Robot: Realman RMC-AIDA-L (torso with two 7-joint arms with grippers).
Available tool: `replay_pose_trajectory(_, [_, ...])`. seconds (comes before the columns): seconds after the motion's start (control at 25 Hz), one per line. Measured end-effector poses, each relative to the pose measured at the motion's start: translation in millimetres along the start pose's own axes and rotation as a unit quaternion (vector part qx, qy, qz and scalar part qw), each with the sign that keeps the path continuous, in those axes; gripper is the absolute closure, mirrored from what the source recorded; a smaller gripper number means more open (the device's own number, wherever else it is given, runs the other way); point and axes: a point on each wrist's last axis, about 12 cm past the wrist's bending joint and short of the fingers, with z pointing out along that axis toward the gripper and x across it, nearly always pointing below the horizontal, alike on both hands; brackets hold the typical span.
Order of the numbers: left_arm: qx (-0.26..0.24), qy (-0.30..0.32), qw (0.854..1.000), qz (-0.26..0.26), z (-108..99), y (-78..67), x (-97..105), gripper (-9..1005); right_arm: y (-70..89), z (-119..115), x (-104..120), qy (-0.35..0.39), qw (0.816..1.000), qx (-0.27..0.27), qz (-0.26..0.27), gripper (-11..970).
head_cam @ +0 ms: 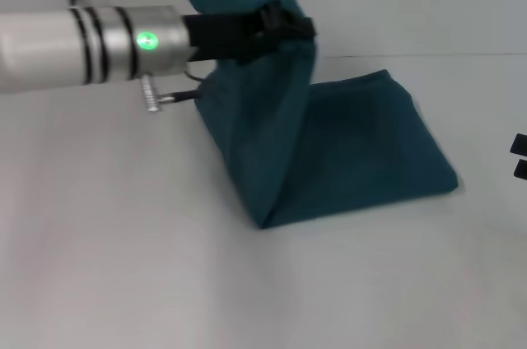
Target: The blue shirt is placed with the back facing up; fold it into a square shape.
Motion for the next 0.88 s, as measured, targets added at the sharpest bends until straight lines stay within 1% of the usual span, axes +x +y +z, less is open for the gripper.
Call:
replay_pose_trajectory(0.12, [0.003, 0.016, 1.0, 0.01, 22.0, -8.0, 8.2, 924, -0.6, 0.4, 0.1, -0.001, 1.0, 0.002, 0.001, 226])
replay_pose_trajectory(0.28, [-0.002, 0.026, 0.999, 0.027, 44.5, -13.6, 18.0, 920, -1.1, 1.4, 1.0, 0.0, 1.0, 0.002, 0.002, 226])
replay_pose_trajectory(0.4, [-0.001, 0.036, 0.998, 0.045, 57.9, -16.6, 25.7, 917, -2.0, 2.2, 2.2, 0.001, 1.0, 0.003, 0.005, 226])
replay_pose_trajectory(0.52, [-0.002, 0.041, 0.998, 0.054, 65.4, -18.3, 29.3, 914, -3.1, 1.8, 2.9, 0.0, 1.0, 0.005, 0.007, 227])
replay_pose_trajectory(0.64, [0.014, 0.05, 0.996, 0.076, 72.9, -26.0, 33.6, 911, -4.3, 1.5, 3.2, 0.0, 1.0, 0.009, 0.007, 227])
replay_pose_trajectory(0.8, [0.044, 0.073, 0.99, 0.114, 80.0, -37.5, 42.6, 779, -5.4, 1.8, 4.0, 0.002, 1.0, 0.014, 0.007, 227])
replay_pose_trajectory(0.88, [0.056, 0.077, 0.988, 0.12, 76.1, -38.8, 43.6, 713, -5.6, 1.9, 4.1, 0.005, 1.0, 0.015, 0.007, 227])
